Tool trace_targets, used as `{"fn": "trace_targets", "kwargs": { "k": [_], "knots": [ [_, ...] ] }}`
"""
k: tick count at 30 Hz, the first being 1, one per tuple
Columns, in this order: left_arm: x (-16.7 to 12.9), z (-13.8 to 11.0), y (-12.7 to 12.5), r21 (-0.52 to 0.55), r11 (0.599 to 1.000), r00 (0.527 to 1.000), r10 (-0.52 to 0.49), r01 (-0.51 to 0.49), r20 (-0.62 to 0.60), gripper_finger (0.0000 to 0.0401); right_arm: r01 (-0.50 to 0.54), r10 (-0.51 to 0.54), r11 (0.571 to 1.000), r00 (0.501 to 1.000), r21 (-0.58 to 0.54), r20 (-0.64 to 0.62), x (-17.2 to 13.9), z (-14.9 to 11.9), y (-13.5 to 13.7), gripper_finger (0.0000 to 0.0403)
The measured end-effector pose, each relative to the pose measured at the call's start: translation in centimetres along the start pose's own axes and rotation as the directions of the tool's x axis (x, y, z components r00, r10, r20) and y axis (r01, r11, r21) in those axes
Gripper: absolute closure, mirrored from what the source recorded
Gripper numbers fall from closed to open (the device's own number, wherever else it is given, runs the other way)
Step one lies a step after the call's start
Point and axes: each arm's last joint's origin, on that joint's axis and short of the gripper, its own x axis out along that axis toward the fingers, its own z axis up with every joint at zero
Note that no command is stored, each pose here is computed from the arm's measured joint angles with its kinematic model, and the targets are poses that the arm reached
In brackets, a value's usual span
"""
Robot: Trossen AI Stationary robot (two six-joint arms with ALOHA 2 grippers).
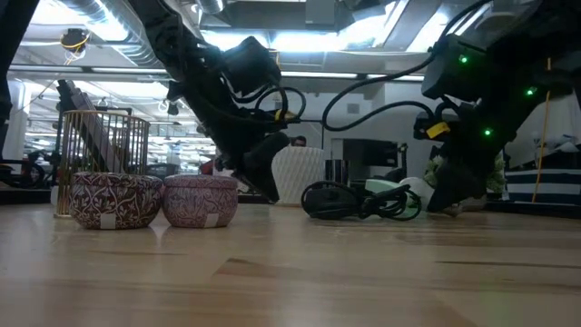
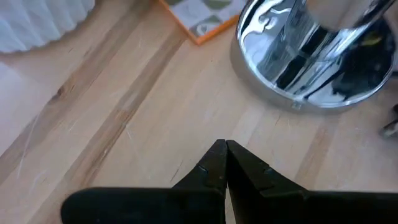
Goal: Screw lightbulb
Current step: Return to Home Position
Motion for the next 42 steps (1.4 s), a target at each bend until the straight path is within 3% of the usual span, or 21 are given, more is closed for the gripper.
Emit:
{"fn": "trace_targets", "kwargs": {
  "k": [5,10,14,21,27,34,39,42],
  "knots": [
    [-0.7,0.8,0.0,-0.014,1.000,0.998,-0.016,0.017,0.053,0.0401,-0.016,0.016,1.000,0.999,-0.017,-0.033,-0.2,0.2,0.0,0.0151],
    [-3.3,2.2,0.3,-0.021,0.999,0.993,-0.033,0.036,0.117,0.0401,0.003,-0.017,0.996,0.988,-0.095,-0.151,-2.0,2.1,-0.5,0.0150],
    [-6.8,3.6,0.9,0.000,0.999,0.982,-0.048,0.049,0.180,0.0401,0.055,-0.086,0.986,0.976,-0.157,-0.199,-4.5,4.9,-1.4,0.0150],
    [-15.4,4.7,3.1,0.031,0.997,0.948,-0.073,0.067,0.310,0.0401,0.171,-0.221,0.947,0.961,-0.273,-0.165,-9.7,9.8,-3.9,0.0150],
    [-22.2,4.4,5.1,-0.024,0.991,0.877,-0.102,0.128,0.469,0.0401,0.104,-0.119,0.981,0.989,-0.164,-0.084,-12.8,13.3,-4.7,0.0150],
    [-27.2,3.5,6.9,-0.046,0.982,0.784,-0.116,0.181,0.609,0.0401,-0.061,0.057,0.998,0.991,0.028,0.122,-14.3,16.7,-4.2,0.0150],
    [-29.2,2.8,7.7,-0.054,0.977,0.741,-0.119,0.205,0.660,0.0401,-0.092,0.115,0.991,0.953,-0.094,0.281,-15.3,18.8,-4.0,0.0150],
    [-29.8,2.4,8.0,0.017,0.989,0.736,-0.120,0.145,0.666,0.0401,-0.072,0.118,0.984,0.949,-0.164,0.293,-16.4,19.4,-4.6,0.0150]
  ]
}}
